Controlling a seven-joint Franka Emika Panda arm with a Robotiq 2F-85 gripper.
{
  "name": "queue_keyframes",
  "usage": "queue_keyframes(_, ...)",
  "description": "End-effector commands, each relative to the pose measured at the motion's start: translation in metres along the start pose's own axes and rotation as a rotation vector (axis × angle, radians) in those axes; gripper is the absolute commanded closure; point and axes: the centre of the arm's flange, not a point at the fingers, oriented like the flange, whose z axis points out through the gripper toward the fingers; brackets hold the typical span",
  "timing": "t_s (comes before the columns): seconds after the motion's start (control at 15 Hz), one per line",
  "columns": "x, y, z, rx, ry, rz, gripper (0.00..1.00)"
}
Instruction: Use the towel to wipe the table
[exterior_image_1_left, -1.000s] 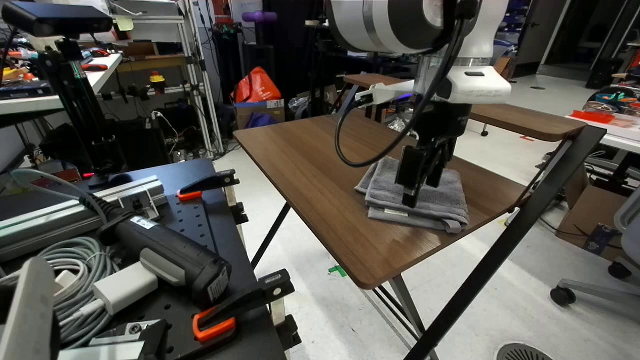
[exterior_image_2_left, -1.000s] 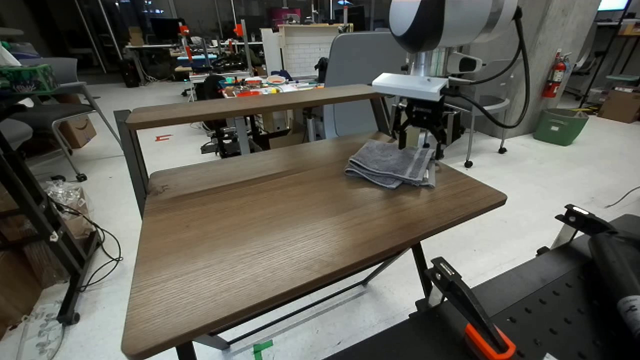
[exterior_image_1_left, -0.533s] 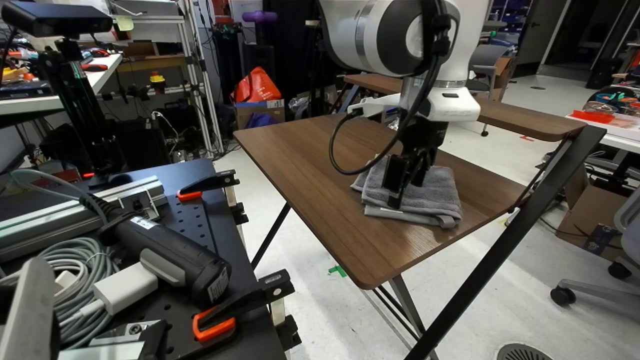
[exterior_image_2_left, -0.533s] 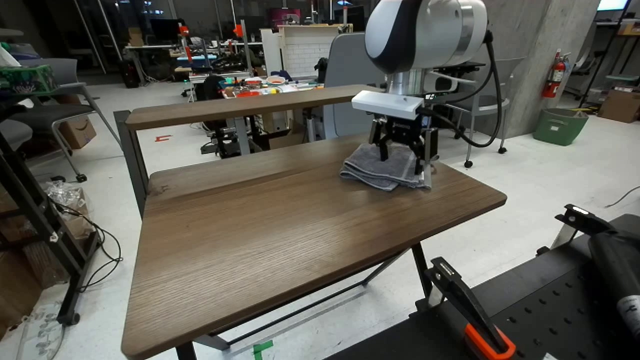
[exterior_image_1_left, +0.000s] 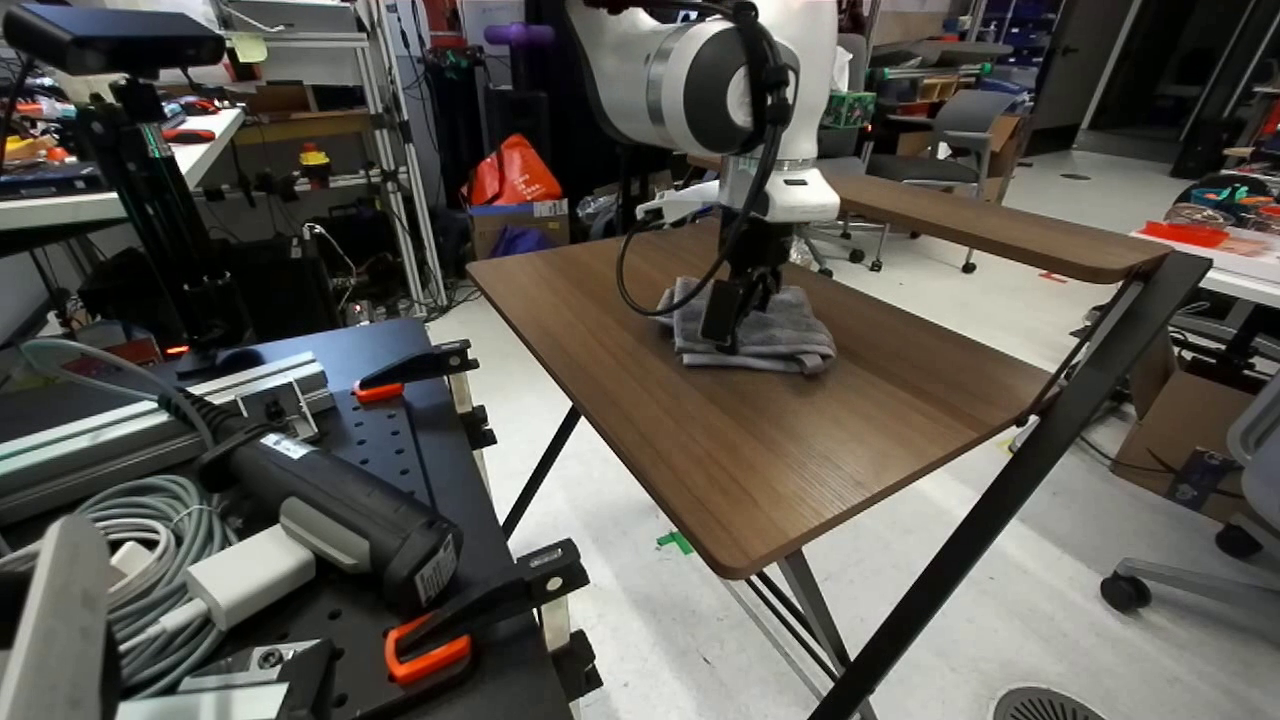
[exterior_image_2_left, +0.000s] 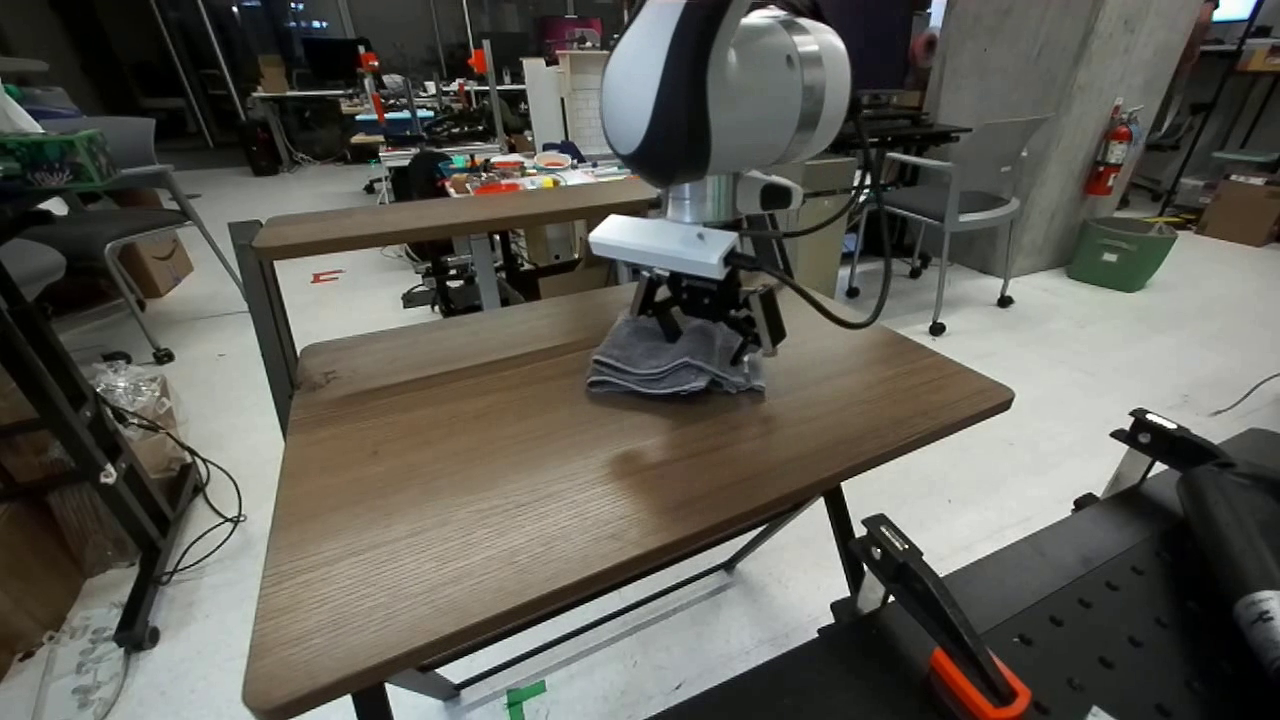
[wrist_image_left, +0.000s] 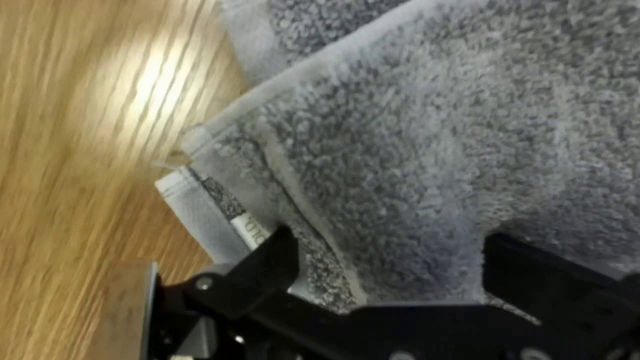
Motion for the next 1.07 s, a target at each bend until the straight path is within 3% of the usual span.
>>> queue_keyframes(0.0, -0.045, -0.041, 0.020, -0.024, -0.023, -0.095, 0.00)
queue_keyframes(0.2, -0.070, -0.051, 0.010, -0.065, -0.036, -0.138, 0.00)
queue_keyframes(0.53, -0.079, -0.059, -0.014, -0.106, -0.046, -0.152, 0.00)
queue_keyframes(1.0, -0.088, -0.075, -0.092, -0.091, -0.030, -0.170, 0.00)
